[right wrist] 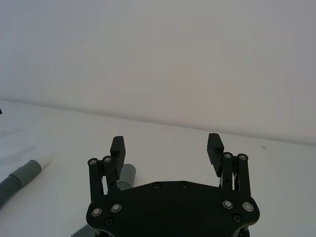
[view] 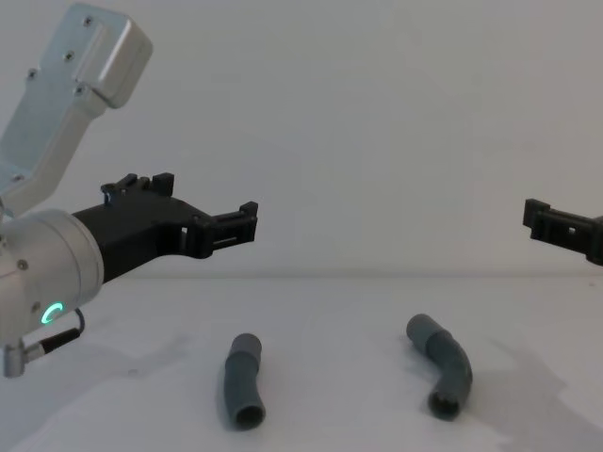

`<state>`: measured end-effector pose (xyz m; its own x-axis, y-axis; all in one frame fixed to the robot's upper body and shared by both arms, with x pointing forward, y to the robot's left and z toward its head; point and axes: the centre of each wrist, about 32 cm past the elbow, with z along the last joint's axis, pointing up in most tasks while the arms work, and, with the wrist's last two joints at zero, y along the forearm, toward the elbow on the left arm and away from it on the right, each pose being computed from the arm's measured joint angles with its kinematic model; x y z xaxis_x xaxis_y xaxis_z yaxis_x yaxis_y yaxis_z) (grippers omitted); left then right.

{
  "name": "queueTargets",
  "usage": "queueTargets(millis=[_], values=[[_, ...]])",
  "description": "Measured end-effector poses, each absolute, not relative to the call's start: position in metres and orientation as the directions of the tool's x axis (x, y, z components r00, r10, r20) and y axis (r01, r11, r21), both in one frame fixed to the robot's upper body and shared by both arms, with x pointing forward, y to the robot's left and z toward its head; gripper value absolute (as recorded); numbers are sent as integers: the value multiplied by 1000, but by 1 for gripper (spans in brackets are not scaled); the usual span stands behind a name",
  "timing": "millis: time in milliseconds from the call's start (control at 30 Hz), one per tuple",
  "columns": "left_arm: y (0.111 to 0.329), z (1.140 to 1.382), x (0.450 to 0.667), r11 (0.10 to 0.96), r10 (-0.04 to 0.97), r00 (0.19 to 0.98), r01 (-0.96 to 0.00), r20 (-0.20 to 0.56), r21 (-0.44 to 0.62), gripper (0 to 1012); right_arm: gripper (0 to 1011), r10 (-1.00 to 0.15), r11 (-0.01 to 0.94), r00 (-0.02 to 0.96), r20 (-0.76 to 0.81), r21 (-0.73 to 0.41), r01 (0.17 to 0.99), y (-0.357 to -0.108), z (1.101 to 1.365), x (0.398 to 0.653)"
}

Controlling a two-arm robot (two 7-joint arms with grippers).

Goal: Use both hands to pick up one end of the pipe from the table, align the ends, and insert them.

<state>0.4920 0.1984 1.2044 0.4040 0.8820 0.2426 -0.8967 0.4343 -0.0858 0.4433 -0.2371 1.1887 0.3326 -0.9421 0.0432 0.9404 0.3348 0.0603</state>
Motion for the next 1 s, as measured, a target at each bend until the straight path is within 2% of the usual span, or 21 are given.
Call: queueTargets(millis=[1000], values=[[198,1204,492,434,882,404,-897,243,-86,1001,1003,-942,335,333,43,60,940,-237,1189,443]])
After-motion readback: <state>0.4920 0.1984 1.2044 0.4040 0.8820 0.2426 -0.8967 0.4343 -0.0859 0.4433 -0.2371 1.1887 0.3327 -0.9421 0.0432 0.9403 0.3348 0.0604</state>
